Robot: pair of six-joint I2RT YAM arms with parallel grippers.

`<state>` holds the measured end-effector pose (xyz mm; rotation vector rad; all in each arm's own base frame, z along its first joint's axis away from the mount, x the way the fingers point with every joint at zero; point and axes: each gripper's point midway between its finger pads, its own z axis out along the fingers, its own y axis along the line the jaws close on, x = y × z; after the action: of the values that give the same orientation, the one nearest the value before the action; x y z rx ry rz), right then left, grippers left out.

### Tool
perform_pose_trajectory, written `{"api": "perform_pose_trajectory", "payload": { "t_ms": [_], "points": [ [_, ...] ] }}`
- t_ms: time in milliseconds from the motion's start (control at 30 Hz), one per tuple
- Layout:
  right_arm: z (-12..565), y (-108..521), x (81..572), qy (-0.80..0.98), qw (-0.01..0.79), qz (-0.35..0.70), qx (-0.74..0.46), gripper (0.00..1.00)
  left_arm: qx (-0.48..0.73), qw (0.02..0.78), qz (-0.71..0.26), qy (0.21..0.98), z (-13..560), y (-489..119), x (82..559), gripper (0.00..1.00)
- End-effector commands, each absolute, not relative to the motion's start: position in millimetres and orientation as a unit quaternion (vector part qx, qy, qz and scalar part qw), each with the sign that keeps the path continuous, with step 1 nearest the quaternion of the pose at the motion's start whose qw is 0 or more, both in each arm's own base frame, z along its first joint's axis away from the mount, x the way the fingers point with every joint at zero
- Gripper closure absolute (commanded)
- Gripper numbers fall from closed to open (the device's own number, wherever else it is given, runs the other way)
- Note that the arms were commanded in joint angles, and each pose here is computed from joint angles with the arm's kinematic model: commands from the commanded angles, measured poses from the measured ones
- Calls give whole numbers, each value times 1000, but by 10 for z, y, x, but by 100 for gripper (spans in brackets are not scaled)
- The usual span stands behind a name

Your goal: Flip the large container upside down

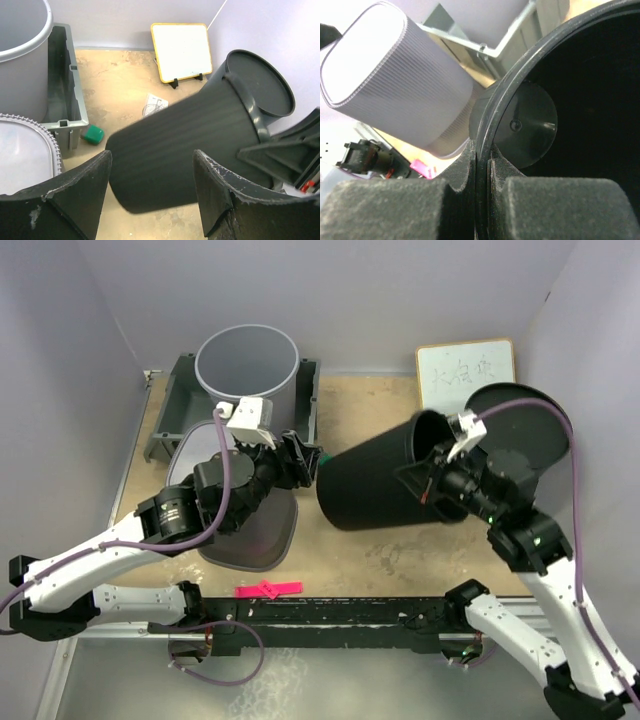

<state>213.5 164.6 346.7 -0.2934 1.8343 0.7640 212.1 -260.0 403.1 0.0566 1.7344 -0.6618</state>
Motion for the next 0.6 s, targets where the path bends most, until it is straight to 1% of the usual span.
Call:
{"api": "perform_pose_trajectory", "payload": {
  "t_ms": [0,67,167,367,467,567],
  "points": [
    [3776,1622,1967,695,582,422,-24,100,4,616,-305,727,4151,-2632,2166,37],
    [3537,1545,1896,703,566,430,18,100,18,610,-306,730,4129,-2728,2168,37],
    [3348,1446,1880,684,563,455,88,100,38,594,-304,744,4038,-2928,2189,37],
    [3018,1336,1881,633,542,517,197,100,90,536,-257,799,3565,-3374,2260,38],
    [2783,1263,1883,641,530,505,230,100,82,521,-226,819,3376,-3418,2314,38],
    [2514,1191,1852,685,525,453,223,100,75,521,-213,823,3268,-3407,2354,36]
  ]
}}
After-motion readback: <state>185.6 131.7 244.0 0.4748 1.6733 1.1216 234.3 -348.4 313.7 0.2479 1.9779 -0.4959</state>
